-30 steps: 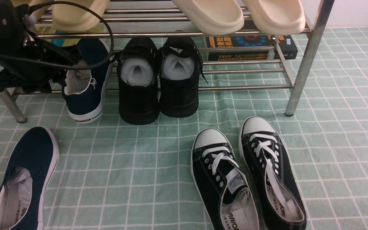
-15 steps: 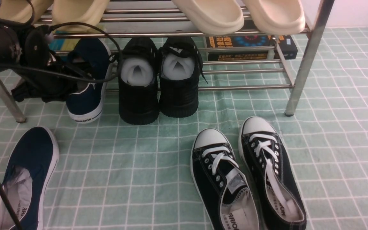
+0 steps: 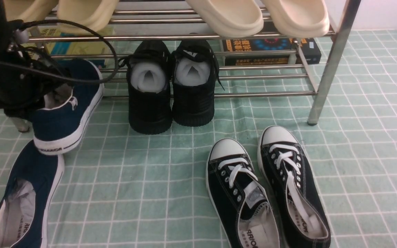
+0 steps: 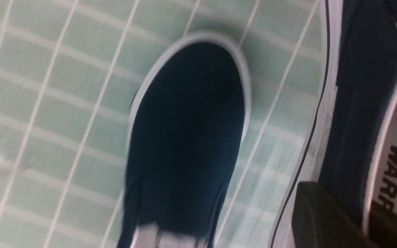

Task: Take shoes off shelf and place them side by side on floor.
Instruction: 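Set the held shoe down on the floor in front of the rack with the left gripper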

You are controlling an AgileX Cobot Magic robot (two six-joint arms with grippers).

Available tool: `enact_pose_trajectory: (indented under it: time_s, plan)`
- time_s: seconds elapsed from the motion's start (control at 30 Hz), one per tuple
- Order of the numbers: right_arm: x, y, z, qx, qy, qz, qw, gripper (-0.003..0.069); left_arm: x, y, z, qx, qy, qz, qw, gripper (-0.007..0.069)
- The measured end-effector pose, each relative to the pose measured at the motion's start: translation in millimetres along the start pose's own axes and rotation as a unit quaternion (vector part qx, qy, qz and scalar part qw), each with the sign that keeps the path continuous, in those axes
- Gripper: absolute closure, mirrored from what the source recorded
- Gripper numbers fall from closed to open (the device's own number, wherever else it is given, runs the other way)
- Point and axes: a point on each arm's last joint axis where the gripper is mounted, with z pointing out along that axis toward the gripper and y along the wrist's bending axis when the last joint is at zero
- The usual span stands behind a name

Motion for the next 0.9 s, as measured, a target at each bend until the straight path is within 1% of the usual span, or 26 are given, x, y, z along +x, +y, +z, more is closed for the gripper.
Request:
enact_pose_trajectory:
  time_s: [0.13,0.23,0.4,0.43,0.47,0.53,0.67,0.9]
  plan:
    - [0,0,0,0.000,0.000,0.000,1.000,0.0419,12,6,-13,-0.001,0.025,0.005,1.000,0.0602]
    - [0,0,0,0.000,0.000,0.000,1.000,0.0419,30,11,-13,0.011,0.037,-0.001,0.999,0.0602]
    - [0,0,0,0.000,0.000,0.000,1.000,0.0419,60,19,8,0.006,0.054,-0.037,0.998,0.0602]
    - [0,0,0,0.000,0.000,0.000,1.000,0.0419,60,20,10,0.005,0.055,-0.041,0.998,0.0602]
    - [0,0,0,0.000,0.000,0.000,1.000,0.0419,68,20,19,0.008,0.057,-0.046,0.997,0.0601]
    - [0,0,0,0.000,0.000,0.000,1.000,0.0419,72,18,24,0.013,0.052,-0.046,0.997,0.0601]
    - [0,0,0,0.000,0.000,0.000,1.000,0.0419,86,5,34,0.031,0.045,-0.050,0.997,0.0601]
    - [0,0,0,0.000,0.000,0.000,1.000,0.0419,87,4,35,0.014,0.028,-0.055,0.998,0.0600]
